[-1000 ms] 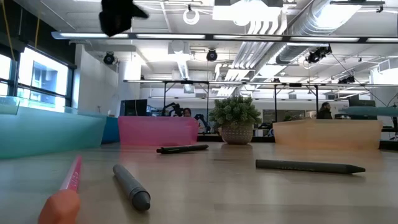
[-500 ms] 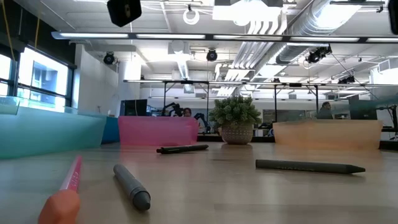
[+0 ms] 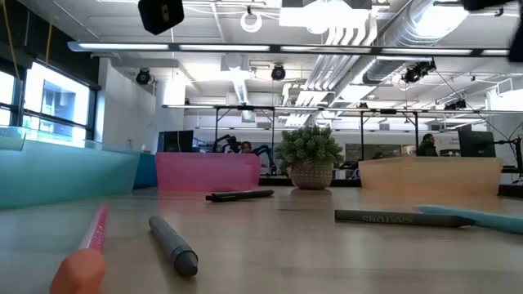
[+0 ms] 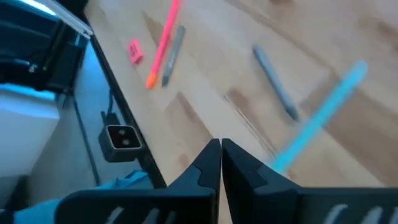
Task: Sort crayons/erasers/pens/pencils in bins
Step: Put the light blue pen into the light blue bin
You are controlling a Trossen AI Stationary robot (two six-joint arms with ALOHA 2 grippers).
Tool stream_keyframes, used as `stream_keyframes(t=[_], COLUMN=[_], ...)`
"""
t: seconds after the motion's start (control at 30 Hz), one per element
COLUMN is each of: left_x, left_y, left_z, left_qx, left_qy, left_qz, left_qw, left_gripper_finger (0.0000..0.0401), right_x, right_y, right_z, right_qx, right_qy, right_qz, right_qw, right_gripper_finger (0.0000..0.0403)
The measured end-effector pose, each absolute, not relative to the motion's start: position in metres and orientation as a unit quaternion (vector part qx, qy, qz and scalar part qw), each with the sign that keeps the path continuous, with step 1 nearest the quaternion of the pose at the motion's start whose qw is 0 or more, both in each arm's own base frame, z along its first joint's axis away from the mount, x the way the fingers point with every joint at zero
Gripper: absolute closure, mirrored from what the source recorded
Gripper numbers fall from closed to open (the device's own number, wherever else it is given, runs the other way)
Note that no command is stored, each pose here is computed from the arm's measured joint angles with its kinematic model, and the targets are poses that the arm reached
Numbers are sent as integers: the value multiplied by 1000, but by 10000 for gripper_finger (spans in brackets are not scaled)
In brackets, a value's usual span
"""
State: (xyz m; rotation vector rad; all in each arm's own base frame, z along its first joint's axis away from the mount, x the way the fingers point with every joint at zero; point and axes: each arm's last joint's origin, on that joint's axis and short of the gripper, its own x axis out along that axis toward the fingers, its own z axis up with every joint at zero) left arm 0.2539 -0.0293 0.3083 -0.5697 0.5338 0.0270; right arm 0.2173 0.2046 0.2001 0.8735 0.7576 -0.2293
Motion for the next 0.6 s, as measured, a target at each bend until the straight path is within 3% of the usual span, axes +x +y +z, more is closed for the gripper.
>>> stream_keyframes(t=[0.27, 0.6], left_x=[235, 200], left_y=[-20, 3], left_z=[307, 314], left_qx=[-280, -251], left_qy=[303, 318], left_qz=[49, 153], left_qw=[909, 901], left_gripper_finger=[233, 233], right_x=[232, 229], right_y=[190, 188], right_z=[250, 258], right_qx=[331, 415], right_qy=[429, 456], right_qz=[-161, -216], right_qw=[825, 757], right_gripper_finger=[396, 396])
